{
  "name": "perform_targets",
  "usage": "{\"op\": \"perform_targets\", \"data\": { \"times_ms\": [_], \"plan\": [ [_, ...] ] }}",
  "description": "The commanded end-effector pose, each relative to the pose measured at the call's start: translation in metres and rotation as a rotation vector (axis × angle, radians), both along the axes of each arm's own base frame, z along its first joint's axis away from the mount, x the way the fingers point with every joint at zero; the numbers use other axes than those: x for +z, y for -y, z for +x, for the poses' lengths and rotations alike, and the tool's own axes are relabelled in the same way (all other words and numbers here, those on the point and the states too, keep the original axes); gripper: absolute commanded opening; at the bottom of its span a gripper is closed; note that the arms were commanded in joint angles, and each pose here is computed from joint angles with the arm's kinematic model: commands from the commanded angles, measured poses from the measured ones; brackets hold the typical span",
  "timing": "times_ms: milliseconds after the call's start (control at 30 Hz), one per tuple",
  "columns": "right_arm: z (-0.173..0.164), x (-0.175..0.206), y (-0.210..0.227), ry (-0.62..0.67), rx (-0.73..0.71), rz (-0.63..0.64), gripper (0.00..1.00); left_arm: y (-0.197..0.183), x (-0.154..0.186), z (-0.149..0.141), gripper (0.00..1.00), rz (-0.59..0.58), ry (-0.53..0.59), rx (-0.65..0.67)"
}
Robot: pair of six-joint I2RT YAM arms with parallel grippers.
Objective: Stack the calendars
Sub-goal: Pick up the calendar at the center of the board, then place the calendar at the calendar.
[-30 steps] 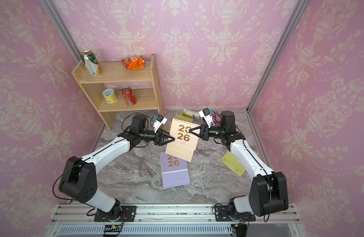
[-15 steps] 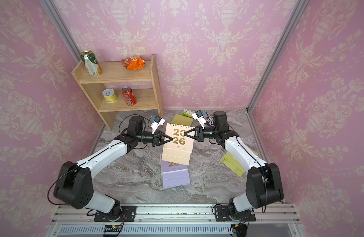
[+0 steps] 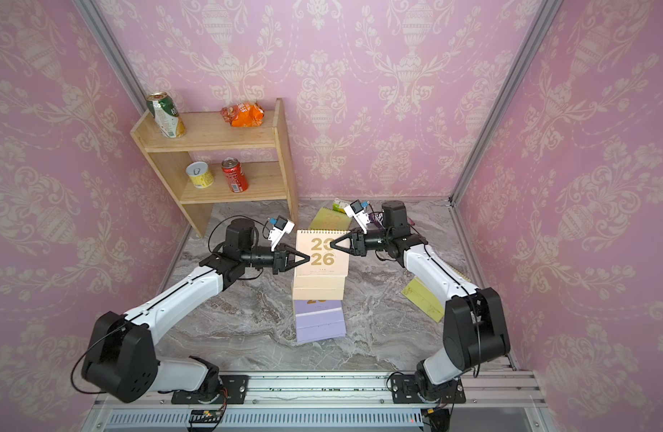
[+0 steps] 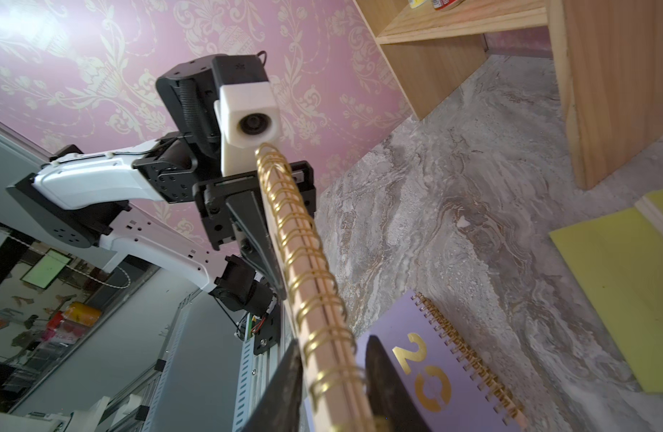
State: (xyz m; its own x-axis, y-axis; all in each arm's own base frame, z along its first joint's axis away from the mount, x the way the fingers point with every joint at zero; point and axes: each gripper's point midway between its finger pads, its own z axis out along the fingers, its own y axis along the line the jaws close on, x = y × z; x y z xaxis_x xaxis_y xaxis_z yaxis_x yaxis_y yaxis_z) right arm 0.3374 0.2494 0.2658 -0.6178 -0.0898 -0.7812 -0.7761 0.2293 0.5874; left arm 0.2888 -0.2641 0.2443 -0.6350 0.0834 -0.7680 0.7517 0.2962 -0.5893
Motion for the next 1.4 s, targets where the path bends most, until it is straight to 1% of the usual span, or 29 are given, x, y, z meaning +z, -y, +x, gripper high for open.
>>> {"op": "perform_targets", "data": {
  "times_ms": [0, 33, 100, 233, 267, 367, 467, 533, 600, 667, 767, 933, 1167, 1367],
  "plan": [
    [0.016, 0.015, 0.005, 0.046, -0.095, -0.033, 0.43, -0.01, -0.012, 0.005, 0.0, 0.009, -0.031, 0.139],
    [0.017, 0.014, 0.006, 0.038, -0.103, -0.042, 0.47, -0.013, -0.015, 0.005, 0.0, 0.002, -0.036, 0.167],
    [0.018, 0.011, 0.007, 0.025, -0.123, -0.058, 0.51, -0.016, -0.018, 0.003, 0.0, -0.015, -0.052, 0.196],
    [0.021, 0.004, 0.013, -0.008, -0.184, -0.11, 0.73, -0.023, -0.032, -0.001, 0.0, -0.022, -0.127, 0.25],
    [0.019, 0.002, 0.014, -0.01, -0.195, -0.129, 0.76, -0.024, -0.033, -0.001, 0.0, -0.026, -0.145, 0.266],
    [0.014, -0.003, 0.019, -0.01, -0.233, -0.187, 0.79, -0.027, -0.034, -0.004, 0.0, -0.051, -0.183, 0.293],
    [0.009, -0.012, 0.023, -0.044, -0.267, -0.235, 0.81, -0.03, -0.039, -0.006, 0.0, -0.068, -0.227, 0.326],
    [0.004, -0.019, 0.024, -0.071, -0.275, -0.261, 0.87, -0.033, -0.046, -0.007, 0.0, -0.066, -0.259, 0.345],
    [0.0, -0.025, 0.026, -0.083, -0.299, -0.3, 0.9, -0.033, -0.046, -0.008, 0.0, -0.102, -0.285, 0.357],
    [-0.008, -0.045, 0.028, -0.13, -0.32, -0.349, 0.92, -0.031, -0.045, -0.012, 0.0, -0.142, -0.306, 0.347],
    [-0.014, -0.058, 0.028, -0.166, -0.353, -0.387, 0.92, -0.025, -0.047, -0.019, 0.0, -0.138, -0.334, 0.323],
    [-0.019, -0.072, 0.025, -0.206, -0.404, -0.431, 0.93, -0.018, -0.055, -0.033, 0.0, -0.108, -0.383, 0.275],
    [-0.03, -0.093, 0.017, -0.274, -0.43, -0.45, 0.93, -0.017, -0.078, -0.045, 0.0, -0.06, -0.446, 0.273],
    [-0.034, -0.1, 0.017, -0.285, -0.462, -0.482, 0.93, -0.015, -0.09, -0.052, 0.0, -0.054, -0.474, 0.271]
  ]
}}
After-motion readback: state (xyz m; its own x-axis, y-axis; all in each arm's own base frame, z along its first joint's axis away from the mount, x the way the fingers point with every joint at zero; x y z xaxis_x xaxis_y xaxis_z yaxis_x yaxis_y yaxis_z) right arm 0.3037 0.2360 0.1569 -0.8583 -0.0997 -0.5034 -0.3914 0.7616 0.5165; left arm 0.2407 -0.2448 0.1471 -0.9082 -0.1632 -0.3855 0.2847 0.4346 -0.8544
